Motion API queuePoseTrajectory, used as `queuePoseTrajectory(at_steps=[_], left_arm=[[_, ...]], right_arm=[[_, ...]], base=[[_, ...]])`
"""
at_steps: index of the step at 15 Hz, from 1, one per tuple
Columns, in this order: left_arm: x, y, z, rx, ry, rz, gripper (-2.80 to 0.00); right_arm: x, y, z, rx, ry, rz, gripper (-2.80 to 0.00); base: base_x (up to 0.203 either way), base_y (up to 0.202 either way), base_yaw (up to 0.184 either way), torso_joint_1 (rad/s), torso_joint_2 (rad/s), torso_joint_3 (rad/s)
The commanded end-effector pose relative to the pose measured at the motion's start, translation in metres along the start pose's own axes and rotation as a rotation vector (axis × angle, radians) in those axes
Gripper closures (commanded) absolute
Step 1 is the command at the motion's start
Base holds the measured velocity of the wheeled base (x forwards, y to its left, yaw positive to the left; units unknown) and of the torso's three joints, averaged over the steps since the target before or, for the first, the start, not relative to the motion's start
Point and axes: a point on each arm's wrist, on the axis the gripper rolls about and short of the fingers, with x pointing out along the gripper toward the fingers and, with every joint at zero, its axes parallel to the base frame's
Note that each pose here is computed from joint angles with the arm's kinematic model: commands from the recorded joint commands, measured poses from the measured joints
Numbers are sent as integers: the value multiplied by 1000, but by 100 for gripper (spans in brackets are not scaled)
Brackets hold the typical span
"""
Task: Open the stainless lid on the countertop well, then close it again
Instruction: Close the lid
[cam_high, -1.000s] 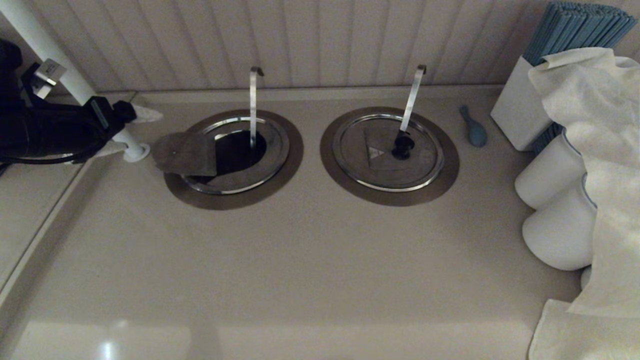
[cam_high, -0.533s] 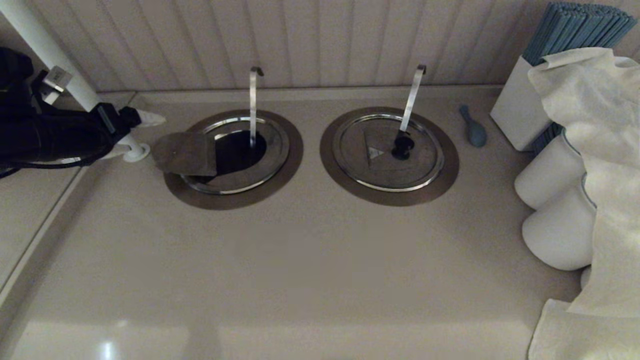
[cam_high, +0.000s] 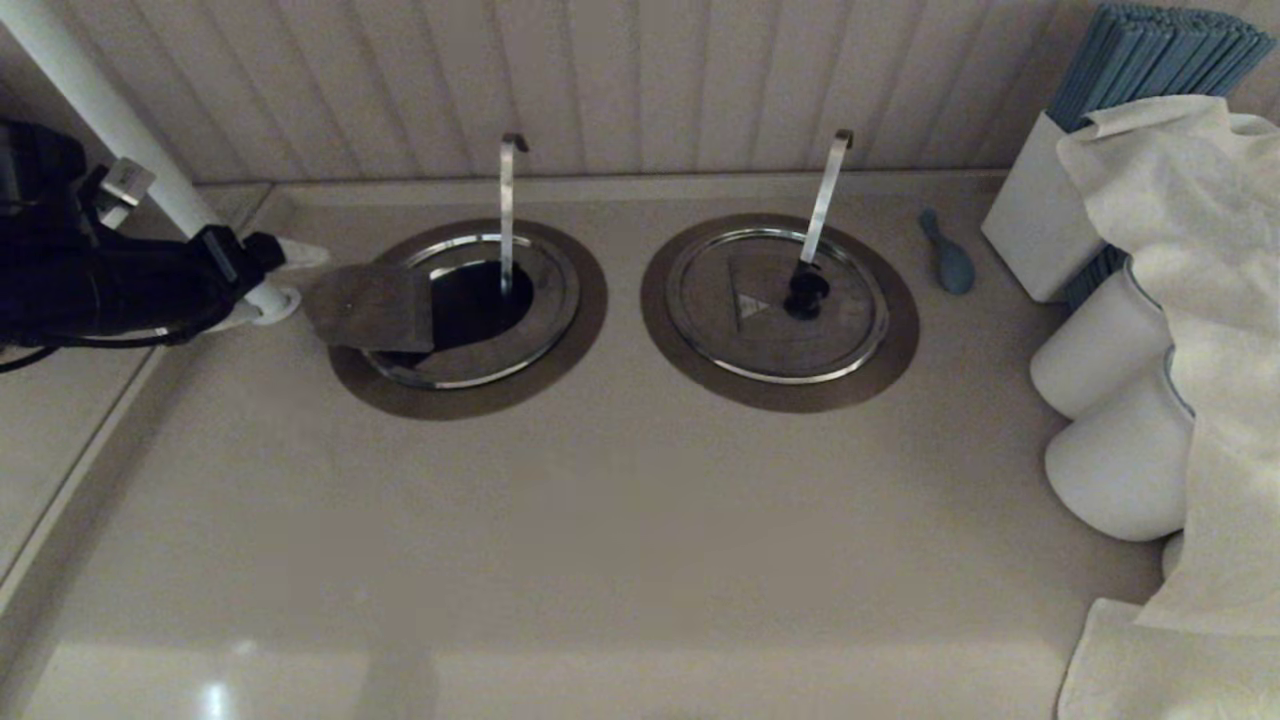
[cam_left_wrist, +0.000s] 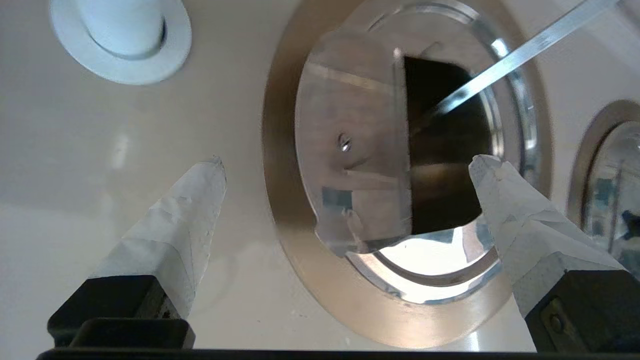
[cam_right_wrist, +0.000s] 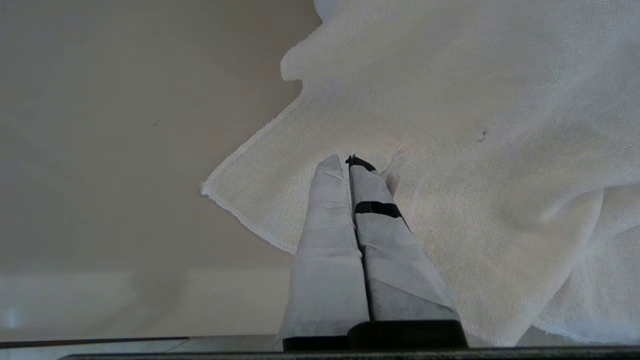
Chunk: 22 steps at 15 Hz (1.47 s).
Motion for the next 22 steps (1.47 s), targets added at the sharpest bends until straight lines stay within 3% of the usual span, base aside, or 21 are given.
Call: queuePoseTrajectory(at_steps=[1, 10, 17, 22], left_arm=[[9, 6, -5, -13, 24, 6, -280], [26, -2, -13, -3, 24, -41, -280], [26, -28, -21, -18, 43, -106, -280], [18, -37, -17, -19, 22, -127, -280]], right_arm=[[0, 0, 0, 0, 2, 0, 0], [0, 0, 0, 0, 2, 0, 0], [0, 0, 0, 0, 2, 0, 0], [0, 0, 0, 0, 2, 0, 0]], base=[[0, 0, 0, 0, 0, 0], [0, 0, 0, 0, 0, 0], [0, 0, 0, 0, 0, 0], [0, 0, 0, 0, 0, 0]])
